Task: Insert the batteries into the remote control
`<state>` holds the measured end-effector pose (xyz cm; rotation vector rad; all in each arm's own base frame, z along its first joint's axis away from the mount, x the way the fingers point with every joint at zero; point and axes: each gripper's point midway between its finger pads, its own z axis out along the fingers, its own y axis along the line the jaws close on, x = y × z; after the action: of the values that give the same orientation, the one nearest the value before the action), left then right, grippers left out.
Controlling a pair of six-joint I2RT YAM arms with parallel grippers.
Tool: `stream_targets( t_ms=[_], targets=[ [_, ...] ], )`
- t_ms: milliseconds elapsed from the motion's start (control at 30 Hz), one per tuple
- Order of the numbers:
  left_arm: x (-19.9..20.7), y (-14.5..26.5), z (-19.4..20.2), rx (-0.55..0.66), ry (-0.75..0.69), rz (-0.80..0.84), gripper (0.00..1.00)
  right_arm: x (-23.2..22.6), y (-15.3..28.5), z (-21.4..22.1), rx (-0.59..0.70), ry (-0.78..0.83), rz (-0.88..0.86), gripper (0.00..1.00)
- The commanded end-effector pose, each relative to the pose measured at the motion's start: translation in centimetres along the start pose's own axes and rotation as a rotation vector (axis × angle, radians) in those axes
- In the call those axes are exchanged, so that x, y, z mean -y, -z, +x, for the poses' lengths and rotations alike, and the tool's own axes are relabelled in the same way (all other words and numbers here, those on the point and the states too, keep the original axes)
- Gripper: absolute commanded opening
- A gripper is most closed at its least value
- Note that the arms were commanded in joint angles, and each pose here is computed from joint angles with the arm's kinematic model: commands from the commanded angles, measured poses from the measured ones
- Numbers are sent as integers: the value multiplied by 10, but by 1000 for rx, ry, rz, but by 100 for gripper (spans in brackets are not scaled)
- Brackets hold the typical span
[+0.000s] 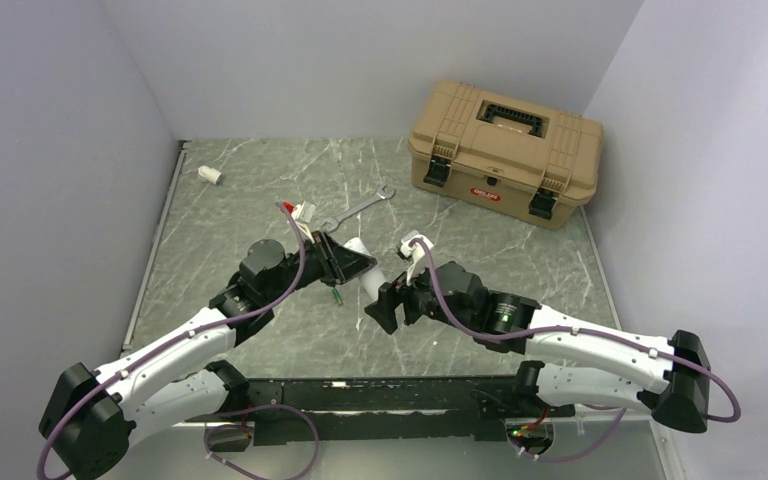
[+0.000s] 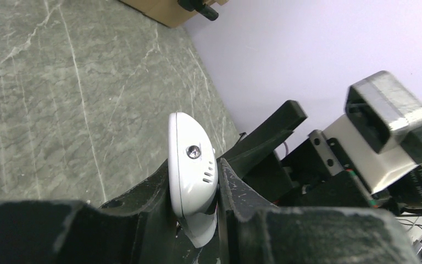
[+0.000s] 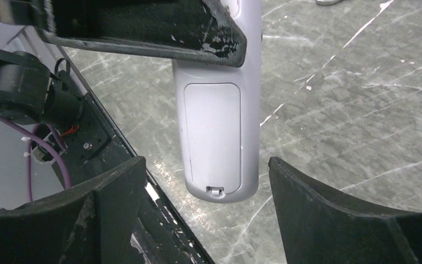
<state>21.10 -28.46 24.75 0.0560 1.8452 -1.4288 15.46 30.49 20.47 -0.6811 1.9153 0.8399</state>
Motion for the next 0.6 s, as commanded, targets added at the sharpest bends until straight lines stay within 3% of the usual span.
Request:
stream_targets(
  t_ms=[0,333,500,567],
  targets=[
    [23,2,-11,41,-4,105,0,-5,-8,-14,41,-19,-10,80],
    [18,6,-8,41,-7,89,0,-5,-8,-21,62,-24,-3,55],
    [13,7,-11,73,7,66,0,-10,-14,-21,29,-44,-6,23],
    [11,6,-14,93,14,61,1,-15,-16,-21,21,-55,-24,15]
  ],
)
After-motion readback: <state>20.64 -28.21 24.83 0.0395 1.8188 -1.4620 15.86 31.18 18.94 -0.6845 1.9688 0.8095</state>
